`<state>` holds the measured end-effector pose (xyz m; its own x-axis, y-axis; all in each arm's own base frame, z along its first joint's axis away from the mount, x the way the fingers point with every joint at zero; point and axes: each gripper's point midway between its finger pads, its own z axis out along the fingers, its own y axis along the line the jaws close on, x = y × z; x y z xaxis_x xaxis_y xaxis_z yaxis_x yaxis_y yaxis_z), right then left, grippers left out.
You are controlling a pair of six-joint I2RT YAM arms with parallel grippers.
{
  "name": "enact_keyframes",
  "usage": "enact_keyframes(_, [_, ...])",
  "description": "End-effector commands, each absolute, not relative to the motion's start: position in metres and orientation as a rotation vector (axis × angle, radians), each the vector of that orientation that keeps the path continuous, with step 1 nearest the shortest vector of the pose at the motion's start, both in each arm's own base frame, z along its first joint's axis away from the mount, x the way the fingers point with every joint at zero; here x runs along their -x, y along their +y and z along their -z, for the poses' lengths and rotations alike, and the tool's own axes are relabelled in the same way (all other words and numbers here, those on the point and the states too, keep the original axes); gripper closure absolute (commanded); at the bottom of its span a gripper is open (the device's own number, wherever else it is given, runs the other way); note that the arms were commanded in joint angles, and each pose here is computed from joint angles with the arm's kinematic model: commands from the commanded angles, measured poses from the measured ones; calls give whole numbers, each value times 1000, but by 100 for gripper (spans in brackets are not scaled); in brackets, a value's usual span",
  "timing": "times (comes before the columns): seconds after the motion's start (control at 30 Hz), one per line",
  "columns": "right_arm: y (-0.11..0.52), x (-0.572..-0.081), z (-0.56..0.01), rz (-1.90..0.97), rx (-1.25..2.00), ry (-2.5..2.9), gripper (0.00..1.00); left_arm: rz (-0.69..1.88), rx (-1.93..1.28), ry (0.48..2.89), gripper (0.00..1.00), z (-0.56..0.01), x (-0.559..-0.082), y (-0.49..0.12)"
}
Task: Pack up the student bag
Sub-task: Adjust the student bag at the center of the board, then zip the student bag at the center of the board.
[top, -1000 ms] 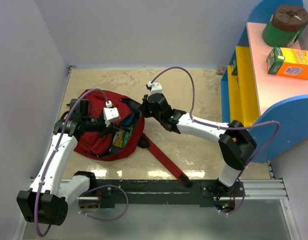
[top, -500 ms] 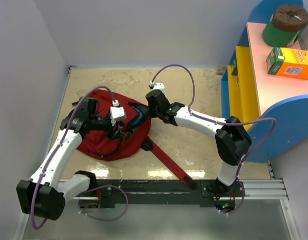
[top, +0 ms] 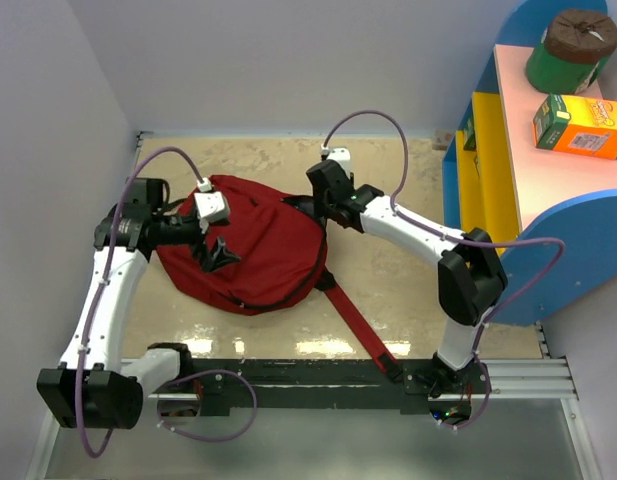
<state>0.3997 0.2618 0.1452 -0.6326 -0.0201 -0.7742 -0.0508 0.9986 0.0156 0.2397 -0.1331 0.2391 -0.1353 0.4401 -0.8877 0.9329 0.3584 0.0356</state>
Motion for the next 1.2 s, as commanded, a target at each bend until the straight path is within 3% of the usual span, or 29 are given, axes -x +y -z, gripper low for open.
enact_keyframes(0.0, [251, -403, -217, -54, 43, 2117, 41, 742, -1140, 1767, 0, -238, -248, -102])
enact_keyframes(0.1, [251, -392, -267, -108, 49, 2021, 32, 825, -1059, 1769, 0, -239, -245, -79])
enact_keyframes(0.27, [328, -327, -298, -264, 307, 1922, 18, 791, -1060, 1781, 3, -219, -251, -62])
enact_keyframes(0.43, [417, -245, -245, -491, 666, 1928, 25, 750, -1076, 1793, 14, -220, -247, -60])
enact_keyframes(0.63, [474, -186, -208, -661, 871, 1884, 33, 671, -1043, 1823, 20, -219, -248, -51])
enact_keyframes(0.83, [495, -180, -188, -709, 918, 1887, 40, 647, -998, 1842, 23, -216, -245, -39])
enact_keyframes(1.0, [503, -177, -166, -707, 950, 1923, 43, 604, -1023, 1872, 14, -201, -239, -34])
enact_keyframes(1.17, [505, -178, -149, -689, 965, 1945, 45, 523, -980, 1907, 14, -198, -242, -27])
